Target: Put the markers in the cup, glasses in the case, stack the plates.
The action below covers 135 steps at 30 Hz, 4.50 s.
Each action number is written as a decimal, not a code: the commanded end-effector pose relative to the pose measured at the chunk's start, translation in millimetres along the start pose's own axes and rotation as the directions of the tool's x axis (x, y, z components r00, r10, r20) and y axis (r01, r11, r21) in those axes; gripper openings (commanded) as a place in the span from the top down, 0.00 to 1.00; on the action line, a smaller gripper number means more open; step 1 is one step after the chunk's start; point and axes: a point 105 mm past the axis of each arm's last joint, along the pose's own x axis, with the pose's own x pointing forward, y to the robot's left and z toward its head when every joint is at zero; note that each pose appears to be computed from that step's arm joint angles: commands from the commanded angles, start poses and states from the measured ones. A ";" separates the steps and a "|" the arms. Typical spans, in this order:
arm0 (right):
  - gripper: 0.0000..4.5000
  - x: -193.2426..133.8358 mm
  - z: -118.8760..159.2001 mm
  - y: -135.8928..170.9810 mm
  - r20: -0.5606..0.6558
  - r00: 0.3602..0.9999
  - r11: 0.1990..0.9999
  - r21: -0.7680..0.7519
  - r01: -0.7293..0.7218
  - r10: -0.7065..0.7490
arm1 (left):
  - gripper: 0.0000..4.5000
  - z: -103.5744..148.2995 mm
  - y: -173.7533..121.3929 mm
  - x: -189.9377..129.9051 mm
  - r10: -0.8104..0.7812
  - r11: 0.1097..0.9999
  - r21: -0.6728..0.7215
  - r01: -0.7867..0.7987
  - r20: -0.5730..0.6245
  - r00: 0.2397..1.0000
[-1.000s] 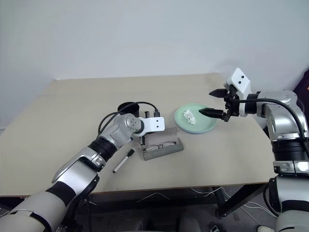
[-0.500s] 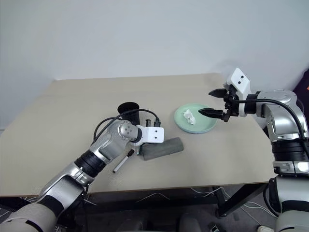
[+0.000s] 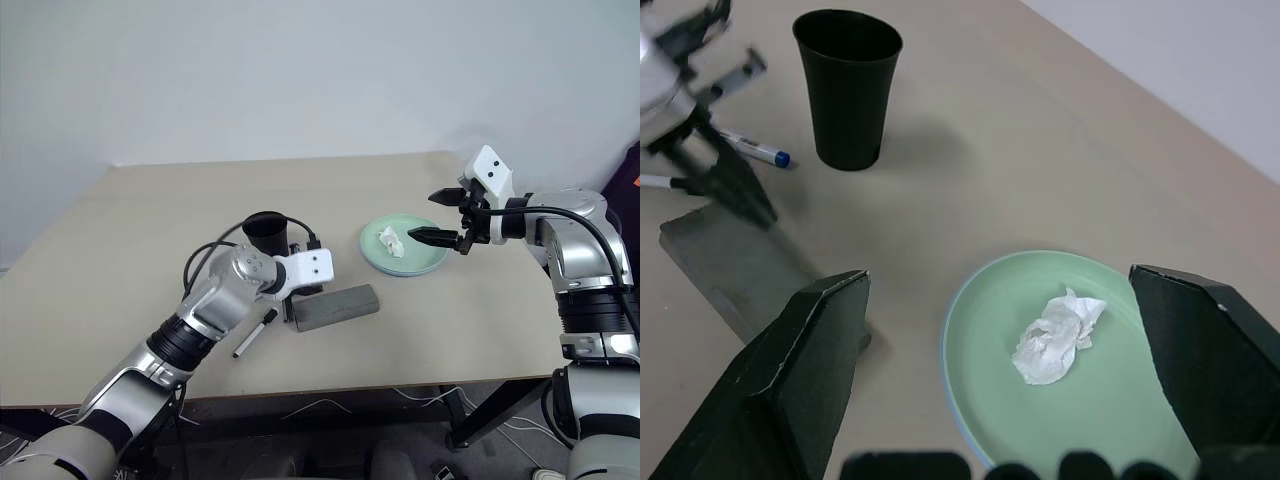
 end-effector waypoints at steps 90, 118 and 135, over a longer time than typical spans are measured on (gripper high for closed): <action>0.00 11.6 17.3 -3.1 0.064 0.998 0.999 -0.047 0.007 -0.004 | 0.98 -50.5 8.3 -95.9 -0.145 0.947 -0.255 0.194 0.200 0.969; 0.00 5.3 28.2 14.9 0.085 0.989 0.992 0.004 -0.123 0.123 | 0.98 -31.1 126.7 -81.6 0.607 0.761 -0.616 -0.204 0.565 0.558; 0.00 -6.3 27.5 38.2 0.068 0.963 0.965 0.000 -0.261 0.260 | 0.77 -39.0 115.4 -55.9 0.618 0.746 -0.629 -0.220 0.530 0.580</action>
